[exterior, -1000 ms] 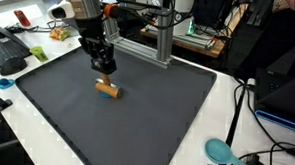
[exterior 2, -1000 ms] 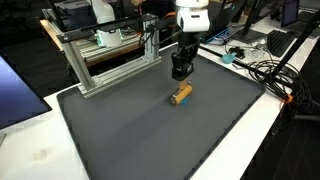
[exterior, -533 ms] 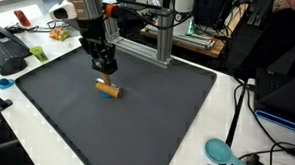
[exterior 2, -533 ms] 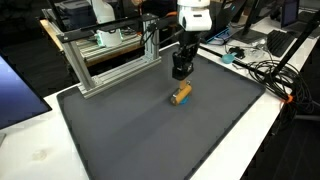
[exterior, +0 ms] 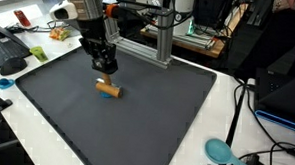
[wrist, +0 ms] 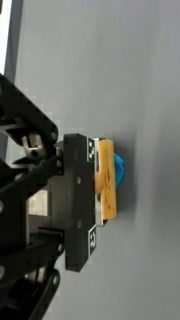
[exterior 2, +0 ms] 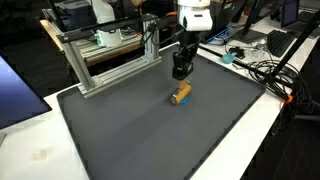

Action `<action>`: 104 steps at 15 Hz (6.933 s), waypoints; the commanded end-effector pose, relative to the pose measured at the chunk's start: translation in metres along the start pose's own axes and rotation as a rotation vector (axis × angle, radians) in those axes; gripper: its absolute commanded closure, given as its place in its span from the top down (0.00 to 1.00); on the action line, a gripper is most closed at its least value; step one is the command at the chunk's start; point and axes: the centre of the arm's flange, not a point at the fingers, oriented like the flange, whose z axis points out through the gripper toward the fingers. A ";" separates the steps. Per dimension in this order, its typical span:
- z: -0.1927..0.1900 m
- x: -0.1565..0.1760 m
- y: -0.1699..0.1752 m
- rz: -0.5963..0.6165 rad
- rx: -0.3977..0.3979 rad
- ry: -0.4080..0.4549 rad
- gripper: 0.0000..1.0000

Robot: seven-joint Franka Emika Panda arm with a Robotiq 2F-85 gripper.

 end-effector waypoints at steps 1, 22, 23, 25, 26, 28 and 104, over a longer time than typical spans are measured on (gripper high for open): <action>0.055 -0.025 -0.007 -0.015 0.005 -0.150 0.22; 0.052 -0.029 -0.008 -0.033 0.003 -0.166 0.22; 0.051 -0.029 -0.008 -0.035 0.005 -0.167 0.22; 0.050 -0.030 -0.006 -0.036 0.007 -0.168 0.22; 0.050 -0.030 -0.006 -0.037 0.007 -0.169 0.22; 0.049 -0.031 -0.005 -0.037 0.007 -0.170 0.22; 0.029 0.026 -0.004 -0.004 -0.012 0.024 0.22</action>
